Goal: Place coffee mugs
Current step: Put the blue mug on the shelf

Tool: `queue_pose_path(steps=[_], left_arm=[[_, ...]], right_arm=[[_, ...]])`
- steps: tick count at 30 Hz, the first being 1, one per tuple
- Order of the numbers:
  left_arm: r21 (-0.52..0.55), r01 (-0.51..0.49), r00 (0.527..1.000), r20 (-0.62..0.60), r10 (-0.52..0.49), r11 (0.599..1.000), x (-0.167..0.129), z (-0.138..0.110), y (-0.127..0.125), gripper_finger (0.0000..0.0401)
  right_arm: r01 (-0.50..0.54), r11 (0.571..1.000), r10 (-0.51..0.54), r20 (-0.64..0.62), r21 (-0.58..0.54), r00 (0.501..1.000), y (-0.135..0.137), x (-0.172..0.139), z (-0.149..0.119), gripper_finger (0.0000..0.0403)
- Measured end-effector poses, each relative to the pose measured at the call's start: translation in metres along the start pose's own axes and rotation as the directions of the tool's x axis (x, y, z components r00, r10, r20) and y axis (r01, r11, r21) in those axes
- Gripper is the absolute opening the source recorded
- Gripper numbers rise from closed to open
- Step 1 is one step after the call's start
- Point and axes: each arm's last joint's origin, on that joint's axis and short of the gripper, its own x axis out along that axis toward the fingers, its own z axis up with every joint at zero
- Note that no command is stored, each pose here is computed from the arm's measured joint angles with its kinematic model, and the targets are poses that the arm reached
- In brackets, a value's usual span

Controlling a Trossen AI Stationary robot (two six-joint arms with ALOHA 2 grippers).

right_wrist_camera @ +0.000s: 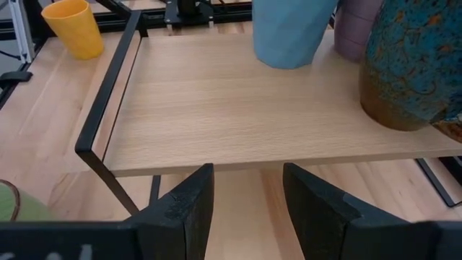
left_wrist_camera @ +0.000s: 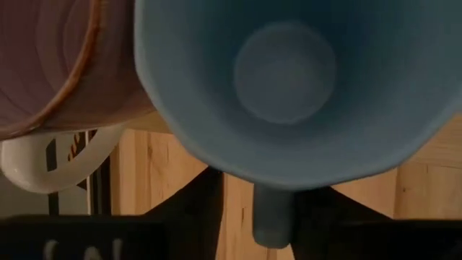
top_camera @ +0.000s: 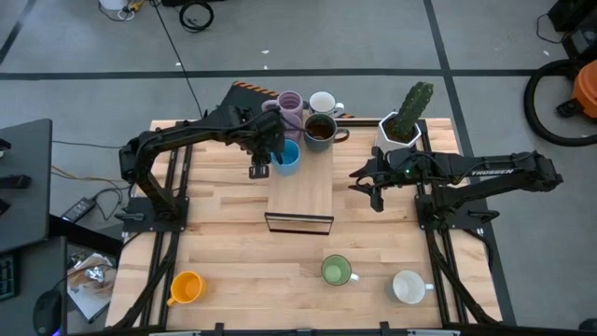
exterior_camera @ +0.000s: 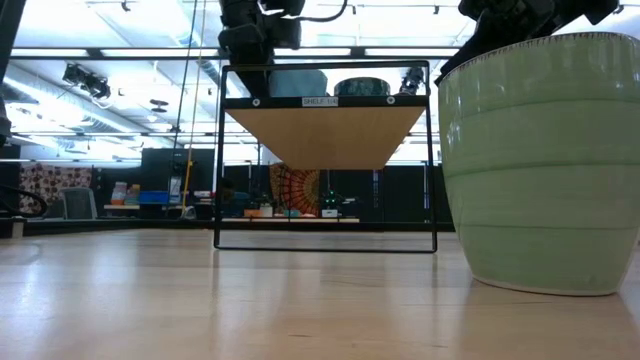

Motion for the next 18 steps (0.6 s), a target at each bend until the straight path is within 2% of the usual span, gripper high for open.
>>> queue_pose_path(steps=[7,18], left_arm=[[0.002,0.001,1.0,-0.008,-0.001,1.0,-0.002,0.0,-0.004,0.017],[0.052,-0.101,0.995,0.021,0.1,0.994,-0.028,0.006,-0.016,0.0226]], right_arm=[[-0.018,1.0,0.018,-0.001,0.001,1.0,0.001,0.0,0.0,0.0171],[-0.018,1.0,0.018,-0.002,0.013,1.0,0.001,0.0,0.0,0.0171]])
